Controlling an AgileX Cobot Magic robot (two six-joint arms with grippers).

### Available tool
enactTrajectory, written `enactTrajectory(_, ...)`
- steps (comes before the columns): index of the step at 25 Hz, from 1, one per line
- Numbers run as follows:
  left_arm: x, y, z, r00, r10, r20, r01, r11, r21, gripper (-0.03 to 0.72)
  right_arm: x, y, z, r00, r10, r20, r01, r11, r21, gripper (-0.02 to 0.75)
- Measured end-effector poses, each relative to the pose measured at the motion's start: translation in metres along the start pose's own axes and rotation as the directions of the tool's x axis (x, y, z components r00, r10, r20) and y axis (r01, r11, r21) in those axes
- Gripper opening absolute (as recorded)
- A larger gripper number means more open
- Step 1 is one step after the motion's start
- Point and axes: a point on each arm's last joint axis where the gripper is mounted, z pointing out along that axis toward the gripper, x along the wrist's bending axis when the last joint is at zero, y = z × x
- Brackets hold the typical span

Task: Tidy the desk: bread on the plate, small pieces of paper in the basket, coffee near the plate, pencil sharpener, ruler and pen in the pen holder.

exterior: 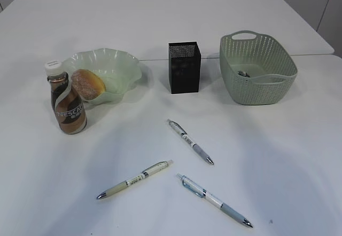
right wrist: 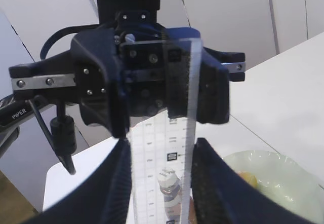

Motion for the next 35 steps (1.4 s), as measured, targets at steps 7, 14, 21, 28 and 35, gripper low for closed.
enactTrajectory(7, 0.0, 0.0, 0.0, 1.0, 0.0, 0.0, 0.0, 1.0, 0.0, 0.244, 0.0, 0.0, 0.0, 1.0, 0.0, 0.0, 0.0, 1.0, 0.0, 0.281)
enactTrajectory(14, 0.0001, -0.0001, 0.0, 1.0, 0.001, -0.001, -0.001, 1.0, 0.001, 0.264, 0.0, 0.0, 0.0, 1.0, 0.0, 0.0, 0.0, 1.0, 0.0, 0.281)
enactTrajectory(21, 0.0001, -0.0001, 0.0, 1.0, 0.001, -0.001, -0.001, 1.0, 0.001, 0.28, 0.0, 0.0, 0.0, 1.0, 0.0, 0.0, 0.0, 1.0, 0.0, 0.281)
enactTrajectory(28, 0.0001, -0.0001, 0.0, 1.0, 0.001, -0.001, -0.001, 1.0, 0.001, 0.36, 0.0001, -0.0001, 0.0, 1.0, 0.002, -0.001, -0.002, 1.0, 0.001, 0.281)
enactTrajectory(35, 0.0002, -0.0001, 0.0, 1.0, 0.001, -0.002, -0.001, 1.0, 0.001, 0.431, 0.0002, -0.0003, 0.0, 1.0, 0.005, -0.002, -0.005, 1.0, 0.003, 0.281)
